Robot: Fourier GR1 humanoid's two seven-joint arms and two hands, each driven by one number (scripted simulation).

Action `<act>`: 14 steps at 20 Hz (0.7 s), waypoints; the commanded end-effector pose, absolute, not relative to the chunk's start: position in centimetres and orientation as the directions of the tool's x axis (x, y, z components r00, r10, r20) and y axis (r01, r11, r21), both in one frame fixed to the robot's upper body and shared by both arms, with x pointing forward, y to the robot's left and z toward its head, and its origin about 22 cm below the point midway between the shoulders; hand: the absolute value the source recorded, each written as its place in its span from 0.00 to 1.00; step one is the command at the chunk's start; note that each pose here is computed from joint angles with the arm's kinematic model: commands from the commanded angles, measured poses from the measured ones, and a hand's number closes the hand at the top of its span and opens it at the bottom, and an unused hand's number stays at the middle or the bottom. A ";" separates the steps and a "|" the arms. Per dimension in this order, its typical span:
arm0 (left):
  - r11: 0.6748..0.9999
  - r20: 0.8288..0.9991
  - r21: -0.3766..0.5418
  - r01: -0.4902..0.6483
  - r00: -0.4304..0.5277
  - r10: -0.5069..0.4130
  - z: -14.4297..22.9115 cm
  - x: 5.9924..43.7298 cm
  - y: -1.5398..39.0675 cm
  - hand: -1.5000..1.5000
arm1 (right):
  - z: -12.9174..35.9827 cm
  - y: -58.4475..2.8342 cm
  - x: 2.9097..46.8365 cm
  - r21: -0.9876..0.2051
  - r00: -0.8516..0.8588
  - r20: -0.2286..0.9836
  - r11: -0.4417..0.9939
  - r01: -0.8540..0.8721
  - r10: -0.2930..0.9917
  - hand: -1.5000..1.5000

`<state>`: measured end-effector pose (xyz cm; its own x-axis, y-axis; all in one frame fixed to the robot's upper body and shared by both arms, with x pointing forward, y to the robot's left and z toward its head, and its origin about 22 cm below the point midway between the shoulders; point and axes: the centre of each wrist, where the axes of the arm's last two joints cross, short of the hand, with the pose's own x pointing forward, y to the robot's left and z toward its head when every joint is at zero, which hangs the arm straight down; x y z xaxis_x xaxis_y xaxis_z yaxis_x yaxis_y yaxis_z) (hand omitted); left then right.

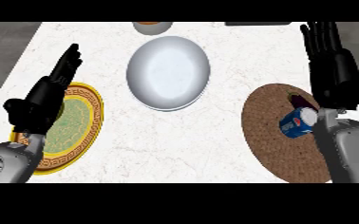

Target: Pick the can from the placemat and place it in the bowl

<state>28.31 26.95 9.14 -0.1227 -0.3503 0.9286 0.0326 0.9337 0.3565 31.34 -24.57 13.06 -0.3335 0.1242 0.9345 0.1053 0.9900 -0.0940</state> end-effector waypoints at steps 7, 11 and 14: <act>0.970 0.964 0.197 -0.143 -0.152 -0.218 9.6 29.1 29.0 0.50 | 16.7 -20.3 28.4 -0.597 -0.614 0.738 0.693 -0.404 0.278 0.00; 0.969 0.970 0.115 -0.217 -0.184 -0.156 8.8 27.9 32.8 0.50 | 8.9 -22.9 21.5 -0.346 -0.574 0.818 0.835 -0.429 0.044 0.00; 0.969 0.968 0.114 -0.218 -0.193 -0.158 8.2 28.7 34.0 0.50 | 9.0 -26.6 19.6 -0.430 -0.620 0.782 0.779 -0.456 0.069 0.00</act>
<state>28.76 32.05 9.05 -0.1897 -0.1823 0.9648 -0.1949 0.9701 0.1449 22.87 -23.84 9.68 -0.5660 0.0615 0.8221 -0.4302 0.8286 -0.3582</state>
